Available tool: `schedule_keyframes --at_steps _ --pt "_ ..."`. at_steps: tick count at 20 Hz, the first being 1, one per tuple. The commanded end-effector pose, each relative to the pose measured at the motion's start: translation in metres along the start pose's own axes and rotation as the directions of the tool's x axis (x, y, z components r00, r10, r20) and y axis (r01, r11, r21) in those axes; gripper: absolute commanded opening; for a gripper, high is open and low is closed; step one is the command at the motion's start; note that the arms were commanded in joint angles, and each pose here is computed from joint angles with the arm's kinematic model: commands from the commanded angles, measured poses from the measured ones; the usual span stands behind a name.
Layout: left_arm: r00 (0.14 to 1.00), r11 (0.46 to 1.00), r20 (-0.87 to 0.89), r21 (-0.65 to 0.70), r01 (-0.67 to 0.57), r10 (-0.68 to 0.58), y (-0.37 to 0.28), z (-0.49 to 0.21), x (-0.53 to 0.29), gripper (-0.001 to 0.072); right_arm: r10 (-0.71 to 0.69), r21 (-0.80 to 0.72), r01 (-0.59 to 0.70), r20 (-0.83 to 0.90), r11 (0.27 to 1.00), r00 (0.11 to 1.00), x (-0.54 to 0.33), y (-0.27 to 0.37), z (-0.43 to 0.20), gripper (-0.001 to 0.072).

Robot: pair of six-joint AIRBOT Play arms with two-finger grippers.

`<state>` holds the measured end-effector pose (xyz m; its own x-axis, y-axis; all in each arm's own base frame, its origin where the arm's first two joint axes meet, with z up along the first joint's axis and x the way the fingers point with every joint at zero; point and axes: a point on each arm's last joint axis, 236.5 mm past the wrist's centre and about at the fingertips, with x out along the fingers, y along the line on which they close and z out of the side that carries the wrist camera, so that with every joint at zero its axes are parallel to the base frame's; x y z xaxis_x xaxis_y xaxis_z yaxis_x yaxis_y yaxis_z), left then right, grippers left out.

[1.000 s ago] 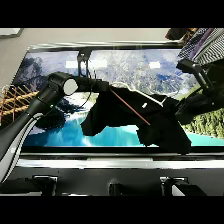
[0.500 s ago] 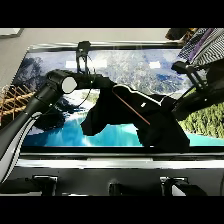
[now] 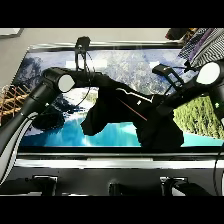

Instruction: Fold the clothes and pants, and hang the long-sleeved shirts on hangers.

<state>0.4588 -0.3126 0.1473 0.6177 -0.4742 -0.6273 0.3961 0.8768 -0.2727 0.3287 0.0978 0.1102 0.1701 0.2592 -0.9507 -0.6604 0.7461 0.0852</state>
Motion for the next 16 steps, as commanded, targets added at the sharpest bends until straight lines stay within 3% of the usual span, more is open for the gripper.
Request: schedule_keyframes --at_steps 1,6,12,16 --pt "1.0 1.0 0.015 0.017 0.011 -0.011 -0.006 0.006 -0.015 0.0024 -0.026 0.06 0.026 -0.007 0.998 1.0 0.012 -0.009 0.007 0.004" --pt "0.998 0.996 -0.003 0.061 0.062 -0.062 -0.043 -0.001 -0.05 0.0026 0.04 0.103 -0.047 0.068 0.994 0.997 0.031 -0.004 0.033 0.004" --pt "0.971 0.981 -0.209 0.133 0.144 -0.114 -0.096 -0.095 -0.03 0.0026 0.055 0.085 -0.071 0.172 0.994 0.984 0.008 0.003 0.06 0.004" --pt "0.968 0.986 -0.216 0.086 0.146 -0.124 -0.099 -0.116 -0.015 0.0027 0.057 0.038 -0.065 0.177 0.997 0.983 -0.023 0.016 0.055 0.0041"
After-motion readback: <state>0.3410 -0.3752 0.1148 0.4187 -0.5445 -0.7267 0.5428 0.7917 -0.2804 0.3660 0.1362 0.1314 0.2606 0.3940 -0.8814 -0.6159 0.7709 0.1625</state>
